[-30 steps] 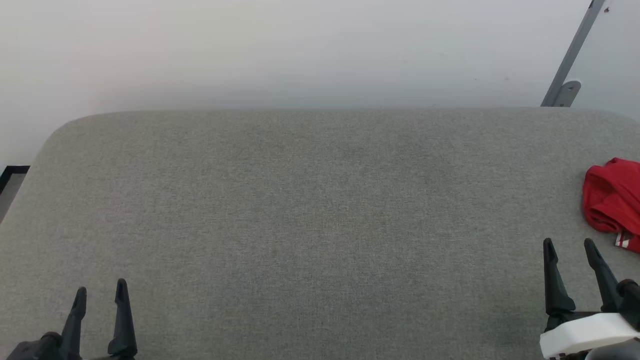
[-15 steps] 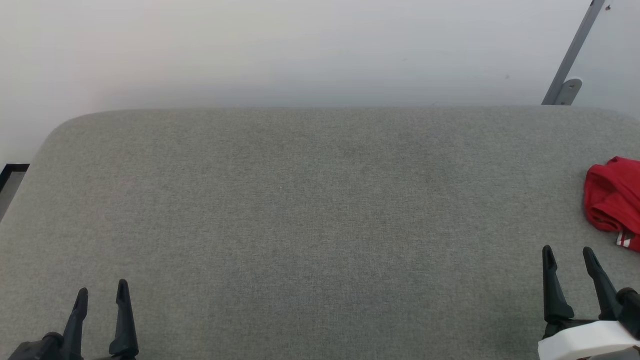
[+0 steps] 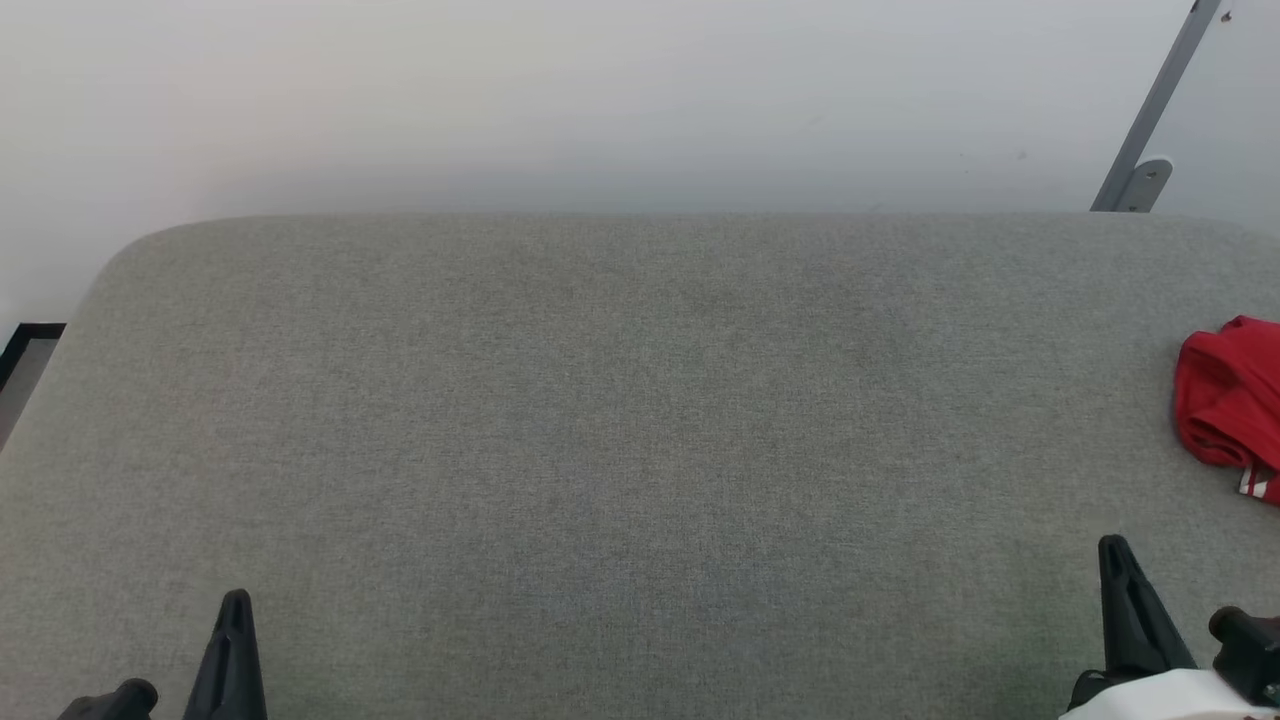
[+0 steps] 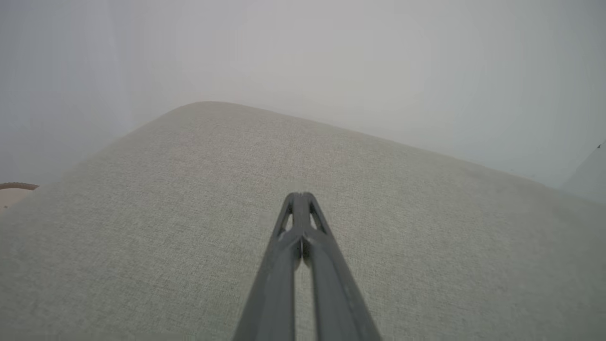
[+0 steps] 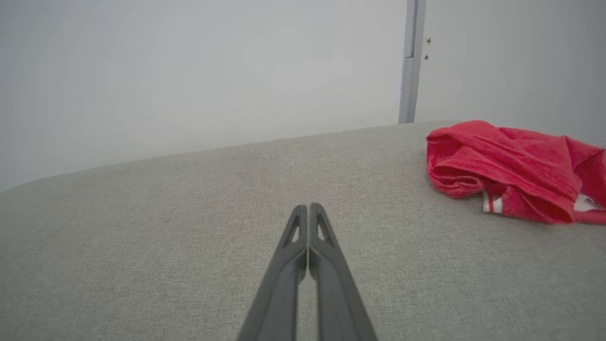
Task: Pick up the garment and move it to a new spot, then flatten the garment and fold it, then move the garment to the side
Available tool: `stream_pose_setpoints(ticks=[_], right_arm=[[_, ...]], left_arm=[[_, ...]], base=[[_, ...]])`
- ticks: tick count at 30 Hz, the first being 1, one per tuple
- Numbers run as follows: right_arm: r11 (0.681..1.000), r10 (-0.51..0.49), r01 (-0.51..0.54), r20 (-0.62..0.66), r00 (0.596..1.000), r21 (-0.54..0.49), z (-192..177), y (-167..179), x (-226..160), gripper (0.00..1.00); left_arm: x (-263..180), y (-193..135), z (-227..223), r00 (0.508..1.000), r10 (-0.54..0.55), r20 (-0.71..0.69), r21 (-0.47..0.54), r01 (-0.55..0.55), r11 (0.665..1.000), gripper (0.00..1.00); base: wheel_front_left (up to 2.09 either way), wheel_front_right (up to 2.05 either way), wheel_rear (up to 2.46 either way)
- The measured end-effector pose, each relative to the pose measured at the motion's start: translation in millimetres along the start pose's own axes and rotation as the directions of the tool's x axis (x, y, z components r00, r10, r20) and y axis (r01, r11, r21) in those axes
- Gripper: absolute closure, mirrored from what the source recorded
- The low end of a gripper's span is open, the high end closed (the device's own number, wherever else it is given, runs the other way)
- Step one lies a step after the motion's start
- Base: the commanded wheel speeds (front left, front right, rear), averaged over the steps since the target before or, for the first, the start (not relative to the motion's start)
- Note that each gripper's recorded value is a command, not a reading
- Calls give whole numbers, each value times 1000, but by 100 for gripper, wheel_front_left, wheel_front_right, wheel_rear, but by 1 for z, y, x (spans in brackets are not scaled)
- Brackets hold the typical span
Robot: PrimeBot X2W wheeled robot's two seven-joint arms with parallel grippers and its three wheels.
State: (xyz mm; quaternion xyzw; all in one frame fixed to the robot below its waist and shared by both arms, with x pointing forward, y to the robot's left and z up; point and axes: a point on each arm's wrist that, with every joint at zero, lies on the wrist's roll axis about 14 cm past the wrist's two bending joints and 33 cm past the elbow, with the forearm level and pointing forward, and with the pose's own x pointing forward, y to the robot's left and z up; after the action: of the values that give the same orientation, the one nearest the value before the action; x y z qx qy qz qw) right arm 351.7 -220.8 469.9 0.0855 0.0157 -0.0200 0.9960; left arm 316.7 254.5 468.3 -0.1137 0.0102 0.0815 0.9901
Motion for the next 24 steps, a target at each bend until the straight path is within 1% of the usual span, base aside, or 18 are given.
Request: stream_pose_setpoints(ticks=[6, 12, 19, 24], right_arm=[[994, -26, 28, -17, 1000, 107, -3, -3, 0, 100], [976, -41, 45, -19, 999, 212, -1, -3, 3, 100], [944, -54, 59, -25, 998, 325, 0, -3, 6, 100], [915, -57, 64, -29, 998, 398, 1, -2, 8, 100]], left_arm=[[1, 1, -4, 1000, 22, -21, -110, -24, 994, 100], [5, 0, -4, 999, 31, -29, -207, -36, 978, 100], [11, -4, -3, 999, 34, -36, -313, -43, 949, 100], [14, -6, -3, 999, 32, -42, -382, -46, 923, 100]], base=[[0, 0, 0], [0, 0, 0], [0, 0, 0], [0, 0, 0]])
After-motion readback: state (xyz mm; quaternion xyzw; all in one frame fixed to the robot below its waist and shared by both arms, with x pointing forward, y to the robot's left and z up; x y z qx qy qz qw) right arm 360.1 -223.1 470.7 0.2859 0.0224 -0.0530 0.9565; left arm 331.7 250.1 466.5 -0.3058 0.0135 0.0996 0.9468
